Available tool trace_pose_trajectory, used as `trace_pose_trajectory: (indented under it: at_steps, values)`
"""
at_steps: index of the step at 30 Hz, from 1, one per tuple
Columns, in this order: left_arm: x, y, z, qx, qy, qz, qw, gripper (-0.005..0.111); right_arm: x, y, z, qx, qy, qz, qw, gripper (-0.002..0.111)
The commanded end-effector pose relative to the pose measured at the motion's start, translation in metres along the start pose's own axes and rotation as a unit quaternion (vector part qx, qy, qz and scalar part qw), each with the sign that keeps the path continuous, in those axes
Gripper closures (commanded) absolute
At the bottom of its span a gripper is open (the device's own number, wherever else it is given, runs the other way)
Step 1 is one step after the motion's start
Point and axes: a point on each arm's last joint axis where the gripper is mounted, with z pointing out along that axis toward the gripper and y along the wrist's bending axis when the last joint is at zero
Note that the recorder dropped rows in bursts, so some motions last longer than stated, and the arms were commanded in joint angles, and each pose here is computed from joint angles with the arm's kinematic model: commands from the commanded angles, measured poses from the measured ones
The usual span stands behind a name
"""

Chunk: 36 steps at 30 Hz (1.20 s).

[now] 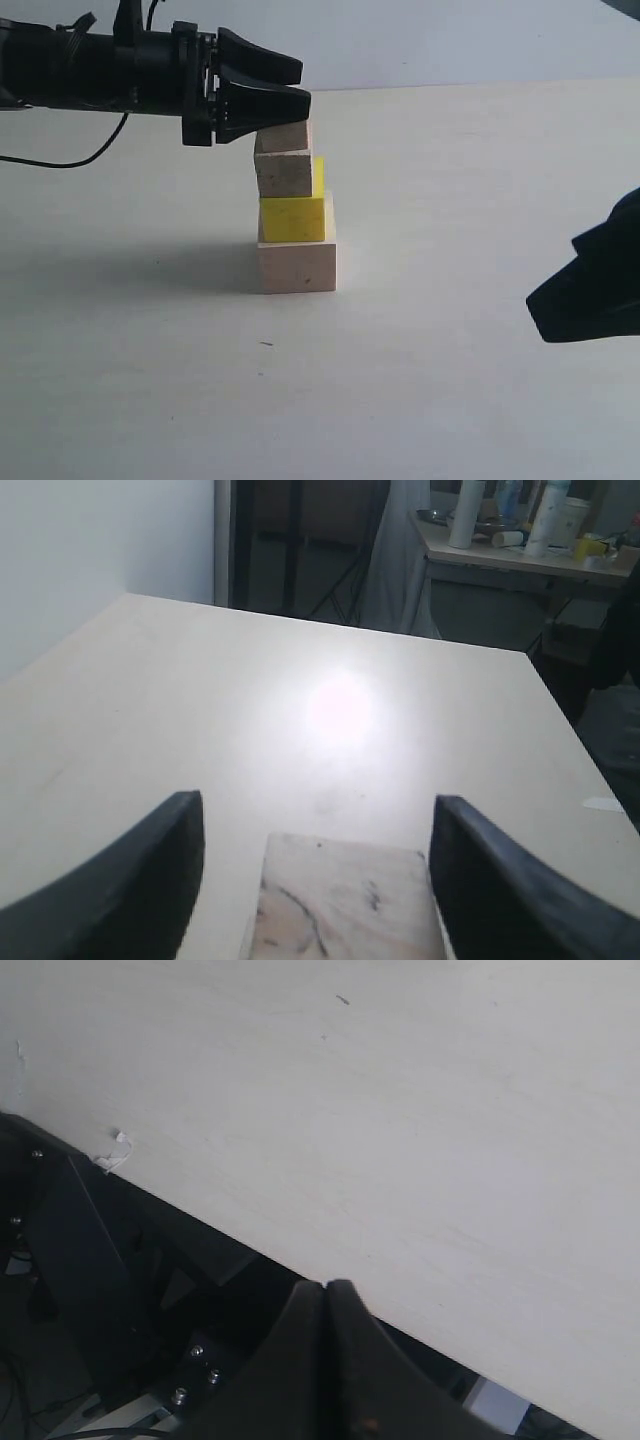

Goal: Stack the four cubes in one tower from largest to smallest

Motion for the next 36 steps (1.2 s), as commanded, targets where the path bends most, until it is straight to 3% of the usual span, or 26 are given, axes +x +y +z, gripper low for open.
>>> trace_pose_trajectory:
  at_steps: [1, 36]
  values:
    - [-0.0051, -0.0026, -0.0004, -0.001, -0.005, 0.0, 1.0, 0.043, 0.0014, -0.0006, -0.0007, 0.0, -0.003, -0.004, 1.0, 0.108]
    - [0.0, -0.0077, 0.0028, 0.02, 0.025, -0.007, 0.999, 0.044, 0.0015, -0.0006, -0.0007, 0.0, -0.003, -0.005, 1.0, 0.108]
